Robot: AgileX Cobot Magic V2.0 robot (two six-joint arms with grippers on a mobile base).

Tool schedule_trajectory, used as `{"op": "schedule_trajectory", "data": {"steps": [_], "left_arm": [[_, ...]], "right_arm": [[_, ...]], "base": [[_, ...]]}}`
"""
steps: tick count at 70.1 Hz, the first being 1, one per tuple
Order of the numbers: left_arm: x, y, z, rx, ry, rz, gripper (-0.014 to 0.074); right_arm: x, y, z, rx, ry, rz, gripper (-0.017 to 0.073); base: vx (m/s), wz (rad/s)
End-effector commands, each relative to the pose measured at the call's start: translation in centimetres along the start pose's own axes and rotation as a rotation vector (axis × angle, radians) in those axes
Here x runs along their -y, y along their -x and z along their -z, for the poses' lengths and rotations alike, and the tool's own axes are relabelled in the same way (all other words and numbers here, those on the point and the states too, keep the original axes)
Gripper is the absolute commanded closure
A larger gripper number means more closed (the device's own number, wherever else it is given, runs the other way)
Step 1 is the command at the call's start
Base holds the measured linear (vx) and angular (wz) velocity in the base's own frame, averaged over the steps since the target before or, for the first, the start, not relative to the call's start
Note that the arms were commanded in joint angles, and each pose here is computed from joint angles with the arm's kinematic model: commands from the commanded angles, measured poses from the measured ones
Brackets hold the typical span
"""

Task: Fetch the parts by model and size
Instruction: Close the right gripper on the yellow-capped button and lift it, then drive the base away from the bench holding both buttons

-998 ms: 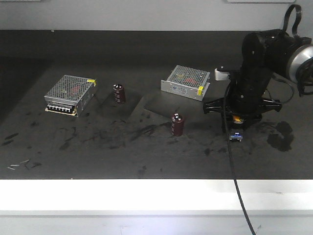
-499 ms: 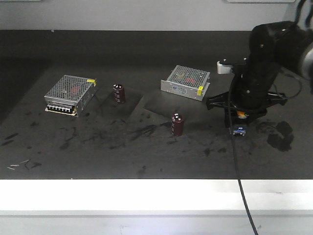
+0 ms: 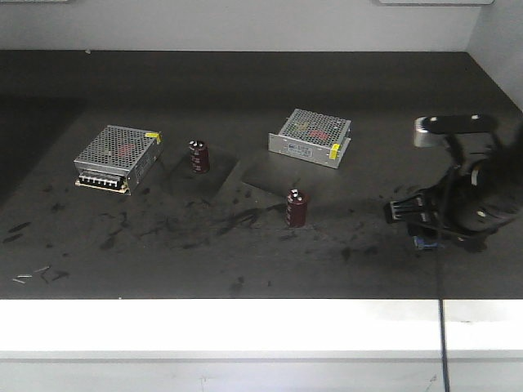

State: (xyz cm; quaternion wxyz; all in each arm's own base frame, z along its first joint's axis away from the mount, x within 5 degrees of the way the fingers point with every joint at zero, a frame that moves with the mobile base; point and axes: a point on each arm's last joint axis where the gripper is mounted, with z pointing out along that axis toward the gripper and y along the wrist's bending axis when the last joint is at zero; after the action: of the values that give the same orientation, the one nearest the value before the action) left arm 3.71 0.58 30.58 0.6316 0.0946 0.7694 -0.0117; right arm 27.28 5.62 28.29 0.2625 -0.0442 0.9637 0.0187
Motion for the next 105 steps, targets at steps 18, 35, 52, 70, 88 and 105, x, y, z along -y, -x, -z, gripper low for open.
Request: {"op": "schedule_trajectory", "data": {"steps": [18, 35, 52, 70, 88, 105], "left_arm": [[0.0, 1.4, 0.2, 0.085, -0.008, -0.004, 0.0600], [0.0, 1.4, 0.2, 0.086, -0.008, -0.004, 0.0600], [0.0, 1.4, 0.2, 0.089, -0.010, -0.003, 0.0600], [0.0, 1.4, 0.2, 0.089, -0.010, -0.003, 0.0600], [0.0, 1.3, 0.2, 0.083, -0.008, -0.004, 0.0600], [0.0, 1.3, 0.2, 0.077, -0.006, -0.004, 0.0600]], "right_arm": [[0.9, -3.8, 8.9, 0.490, 0.052, 0.021, 0.0566], [1.5, -8.2, 12.2, 0.711, 0.052, 0.084, 0.0564], [2.0, -13.4, 12.0, 0.808, 0.051, 0.103, 0.0564], [2.4, -16.9, 12.9, 0.964, 0.062, 0.094, 0.0564], [2.5, -17.3, 13.2, 0.982, 0.062, 0.092, 0.0564], [2.5, -17.3, 13.2, 0.981, 0.062, 0.092, 0.0564]], "base": [[0.00, 0.00], [0.00, 0.00], [0.00, 0.00], [0.00, 0.00], [0.00, 0.00], [0.00, 0.00]]}}
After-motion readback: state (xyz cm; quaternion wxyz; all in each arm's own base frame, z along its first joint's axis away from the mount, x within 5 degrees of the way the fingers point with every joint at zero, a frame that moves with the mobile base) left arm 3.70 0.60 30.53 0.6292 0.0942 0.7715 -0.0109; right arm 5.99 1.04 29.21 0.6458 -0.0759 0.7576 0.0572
